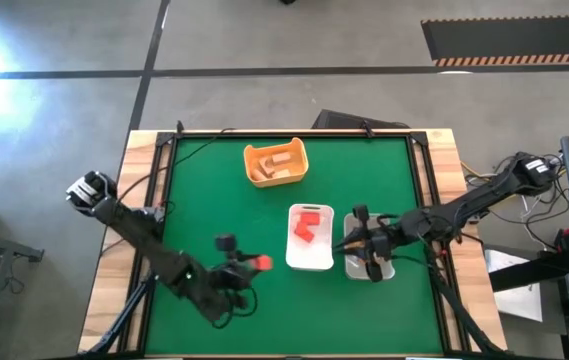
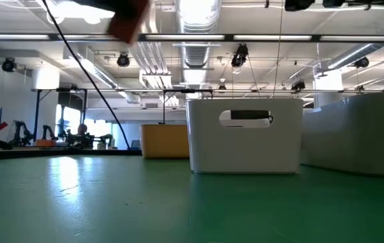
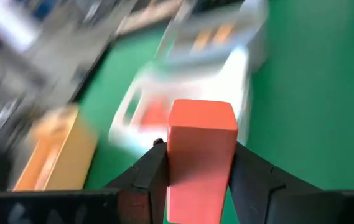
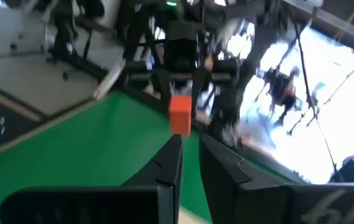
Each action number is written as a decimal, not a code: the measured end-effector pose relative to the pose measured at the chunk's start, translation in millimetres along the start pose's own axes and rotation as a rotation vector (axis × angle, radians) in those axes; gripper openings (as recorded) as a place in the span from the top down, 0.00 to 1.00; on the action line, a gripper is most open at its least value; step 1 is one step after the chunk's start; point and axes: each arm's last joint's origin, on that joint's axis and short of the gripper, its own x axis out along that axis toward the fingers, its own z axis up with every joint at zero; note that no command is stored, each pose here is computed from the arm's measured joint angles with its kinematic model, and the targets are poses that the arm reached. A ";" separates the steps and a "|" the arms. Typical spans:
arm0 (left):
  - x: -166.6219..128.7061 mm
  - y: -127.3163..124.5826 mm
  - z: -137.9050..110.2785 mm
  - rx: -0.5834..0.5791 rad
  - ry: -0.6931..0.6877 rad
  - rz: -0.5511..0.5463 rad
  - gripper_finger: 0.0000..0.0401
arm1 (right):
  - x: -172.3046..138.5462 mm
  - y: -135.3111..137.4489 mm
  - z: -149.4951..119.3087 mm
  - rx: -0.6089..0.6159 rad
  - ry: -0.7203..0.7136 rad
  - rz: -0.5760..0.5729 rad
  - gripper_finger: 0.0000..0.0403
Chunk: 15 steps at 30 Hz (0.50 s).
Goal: Sort & place blocks by color
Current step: Put the red block into the white bin
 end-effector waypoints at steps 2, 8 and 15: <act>11.4 2.9 20.3 0.041 -0.122 -0.095 0.72 | 7.5 2.0 -1.8 -0.029 -0.030 -0.010 0.89; 40.8 27.9 46.6 0.151 -0.459 -0.332 0.72 | 25.1 6.5 -6.6 -0.115 -0.122 -0.062 0.89; 81.4 66.6 40.0 0.055 -0.400 -0.158 0.72 | 37.8 -2.1 6.3 -0.083 -0.132 -0.168 0.88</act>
